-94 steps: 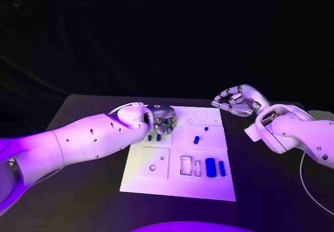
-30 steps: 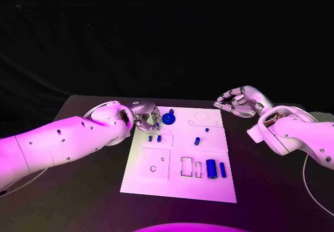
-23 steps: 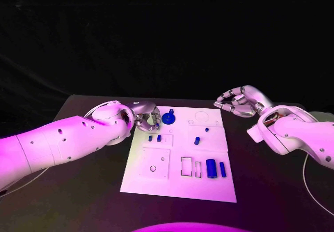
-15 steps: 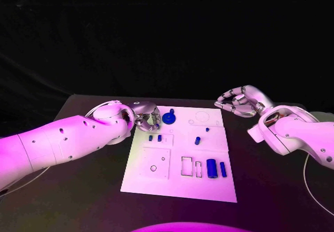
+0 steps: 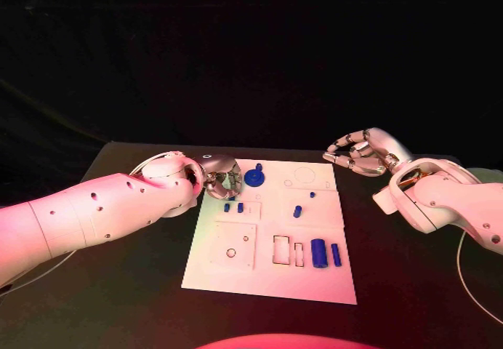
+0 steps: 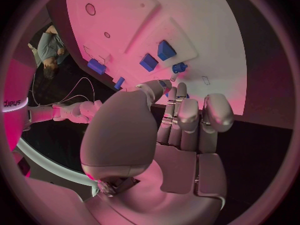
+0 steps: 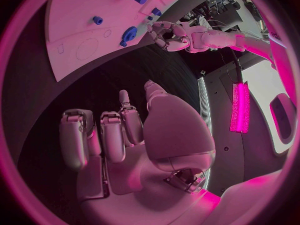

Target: Assemble the parts on the task board

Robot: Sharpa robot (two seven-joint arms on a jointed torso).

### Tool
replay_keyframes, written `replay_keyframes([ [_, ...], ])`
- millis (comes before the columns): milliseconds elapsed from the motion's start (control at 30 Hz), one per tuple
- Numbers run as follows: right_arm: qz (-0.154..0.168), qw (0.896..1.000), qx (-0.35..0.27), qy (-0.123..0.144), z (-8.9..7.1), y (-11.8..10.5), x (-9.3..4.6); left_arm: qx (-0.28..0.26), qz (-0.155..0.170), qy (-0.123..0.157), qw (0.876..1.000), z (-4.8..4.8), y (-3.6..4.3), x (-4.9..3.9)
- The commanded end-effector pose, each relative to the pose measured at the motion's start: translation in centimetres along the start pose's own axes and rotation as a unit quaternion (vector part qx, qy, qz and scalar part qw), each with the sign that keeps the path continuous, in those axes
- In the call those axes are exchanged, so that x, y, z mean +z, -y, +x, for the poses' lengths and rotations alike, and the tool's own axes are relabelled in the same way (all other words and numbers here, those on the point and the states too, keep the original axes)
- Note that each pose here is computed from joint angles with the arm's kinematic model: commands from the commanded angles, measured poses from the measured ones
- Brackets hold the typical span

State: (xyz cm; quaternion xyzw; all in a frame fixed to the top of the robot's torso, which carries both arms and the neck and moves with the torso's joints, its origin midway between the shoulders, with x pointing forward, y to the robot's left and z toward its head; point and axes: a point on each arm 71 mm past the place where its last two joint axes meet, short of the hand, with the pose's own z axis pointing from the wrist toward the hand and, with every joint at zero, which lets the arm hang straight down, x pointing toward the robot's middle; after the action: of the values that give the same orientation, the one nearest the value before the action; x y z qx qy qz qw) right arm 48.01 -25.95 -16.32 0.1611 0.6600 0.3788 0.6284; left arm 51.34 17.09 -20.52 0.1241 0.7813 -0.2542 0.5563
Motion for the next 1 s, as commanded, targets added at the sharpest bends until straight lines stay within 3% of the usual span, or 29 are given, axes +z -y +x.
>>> replay_keyframes([
  [33, -0.004, 1.0, -0.004, -0.002, 0.1, -0.1, 0.0, -0.003, 0.001, -0.009, 1.0, 0.1, 0.14, 0.07],
  [300, -0.004, 1.0, -0.004, -0.001, 0.1, -0.1, 0.0, -0.007, -0.002, 0.002, 1.0, -0.06, -0.05, 0.08],
  [600, -0.004, 1.0, -0.004, 0.0, 0.0, 0.0, 0.0, -0.04, 0.001, 0.043, 0.998, -0.74, -0.55, -0.37],
  [733, -0.004, 1.0, -0.005, -0.001, 0.0, 0.0, 0.0, -0.052, -0.003, 0.038, 0.998, -0.77, -0.85, -0.63],
  [1000, -0.002, 1.0, -0.005, -0.001, 0.0, 0.0, 0.0, -0.071, -0.022, -0.003, 0.997, -0.42, -1.96, -1.27],
])
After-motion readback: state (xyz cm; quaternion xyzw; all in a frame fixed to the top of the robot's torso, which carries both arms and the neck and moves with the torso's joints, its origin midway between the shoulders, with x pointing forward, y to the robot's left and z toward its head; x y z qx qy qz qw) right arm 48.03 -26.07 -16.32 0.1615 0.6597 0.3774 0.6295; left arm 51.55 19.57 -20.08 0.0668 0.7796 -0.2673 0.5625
